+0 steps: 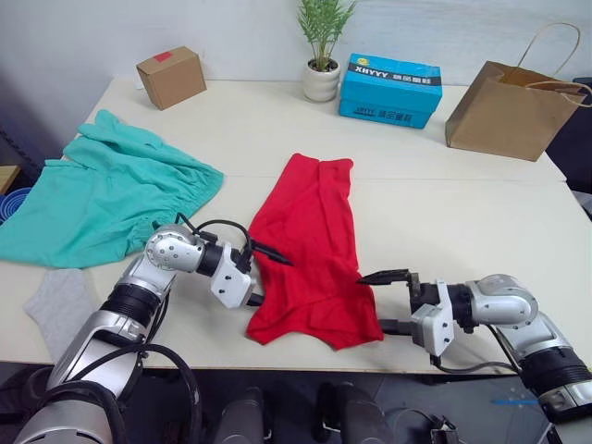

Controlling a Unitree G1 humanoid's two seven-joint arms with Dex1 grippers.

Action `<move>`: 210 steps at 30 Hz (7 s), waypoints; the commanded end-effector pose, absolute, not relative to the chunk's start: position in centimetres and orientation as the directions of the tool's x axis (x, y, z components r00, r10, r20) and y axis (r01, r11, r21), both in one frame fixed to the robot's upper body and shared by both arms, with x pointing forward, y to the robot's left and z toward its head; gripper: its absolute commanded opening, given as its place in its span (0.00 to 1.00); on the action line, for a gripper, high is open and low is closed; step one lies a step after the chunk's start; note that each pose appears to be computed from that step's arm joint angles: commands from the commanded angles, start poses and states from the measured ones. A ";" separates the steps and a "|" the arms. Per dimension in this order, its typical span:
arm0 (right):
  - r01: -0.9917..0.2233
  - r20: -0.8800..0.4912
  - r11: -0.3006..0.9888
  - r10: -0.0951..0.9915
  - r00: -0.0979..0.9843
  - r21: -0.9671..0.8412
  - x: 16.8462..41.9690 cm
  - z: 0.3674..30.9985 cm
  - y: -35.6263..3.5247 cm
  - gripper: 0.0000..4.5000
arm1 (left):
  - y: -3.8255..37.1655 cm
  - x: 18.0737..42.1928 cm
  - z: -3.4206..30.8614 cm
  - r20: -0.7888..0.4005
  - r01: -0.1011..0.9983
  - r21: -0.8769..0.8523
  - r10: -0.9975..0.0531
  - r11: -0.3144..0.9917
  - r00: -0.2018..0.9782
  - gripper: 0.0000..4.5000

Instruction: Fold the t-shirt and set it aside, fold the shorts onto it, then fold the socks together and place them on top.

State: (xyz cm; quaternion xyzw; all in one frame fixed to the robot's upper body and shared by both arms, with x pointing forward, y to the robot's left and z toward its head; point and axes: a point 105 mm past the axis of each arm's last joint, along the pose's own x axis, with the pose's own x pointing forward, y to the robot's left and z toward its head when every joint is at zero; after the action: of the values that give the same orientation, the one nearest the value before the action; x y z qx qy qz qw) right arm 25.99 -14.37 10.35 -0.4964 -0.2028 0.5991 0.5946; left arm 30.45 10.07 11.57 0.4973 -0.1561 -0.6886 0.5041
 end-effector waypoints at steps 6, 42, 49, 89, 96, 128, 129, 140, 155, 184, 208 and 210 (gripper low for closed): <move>-0.531 -0.341 -0.214 0.927 0.154 -0.820 25.3 9.8 -13.4 0.64 | 9.7 28.5 8.4 -0.602 0.589 0.588 -0.786 -0.555 -0.139 0.65; -0.966 -0.465 -0.122 0.885 -0.002 -0.229 17.7 13.1 -15.8 0.00 | 14.3 21.0 10.9 -0.413 0.880 0.436 -0.911 -0.190 0.009 0.00; -0.990 -0.355 0.066 0.929 0.108 -0.128 20.6 16.2 -15.6 0.00 | 15.3 21.6 12.7 -0.393 0.981 0.179 -0.920 -0.077 0.000 0.00; -0.459 0.179 0.886 0.464 0.868 -0.070 45.2 22.6 -16.6 0.71 | 17.0 44.3 18.7 0.002 0.556 -0.087 -0.558 0.827 0.830 0.58; -0.488 0.255 0.867 0.496 0.830 -0.098 42.8 23.4 -18.2 0.79 | 17.5 42.9 20.0 0.128 0.514 0.047 -0.515 0.857 0.847 0.93; -0.868 -0.341 0.181 0.867 0.363 -0.462 30.6 10.7 -10.9 0.00 | 13.3 31.4 9.9 -0.439 0.858 0.500 -0.821 0.115 0.365 0.31; -0.873 -0.340 0.175 0.872 0.352 -0.456 30.1 10.9 -11.0 0.00 | 13.4 30.9 9.9 -0.449 0.863 0.495 -0.821 0.099 0.352 0.24; -0.938 -0.381 0.178 0.878 0.288 -0.298 24.8 10.2 -12.8 0.00 | 12.8 25.3 10.9 -0.441 0.912 0.393 -0.846 0.119 0.301 0.00; -0.979 -0.191 0.191 0.961 0.200 -0.067 23.1 16.0 -13.1 0.64 | 17.4 24.0 15.9 -0.411 0.979 0.059 -0.890 0.193 0.200 0.58; -0.667 -0.056 0.698 0.679 0.732 -0.261 38.8 11.1 -16.0 0.01 | 12.9 30.6 8.2 -0.382 0.929 0.167 -0.846 0.331 0.371 0.02; -0.678 -0.054 0.661 0.702 0.710 -0.320 39.7 11.3 -13.4 0.01 | 12.8 38.6 12.4 -0.146 0.768 0.158 -0.754 0.621 0.640 0.02; -0.659 -0.022 0.689 0.686 0.727 -0.301 39.8 11.9 -14.6 0.01 | 13.1 38.8 13.0 -0.076 0.744 0.119 -0.742 0.657 0.667 0.02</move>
State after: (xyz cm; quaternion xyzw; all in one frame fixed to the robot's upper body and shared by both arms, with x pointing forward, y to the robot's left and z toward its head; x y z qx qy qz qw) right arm 39.62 -13.16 11.30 -0.1566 -0.0369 0.3852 0.9087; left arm 38.45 12.62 11.78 0.0866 0.0420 -0.4252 0.9000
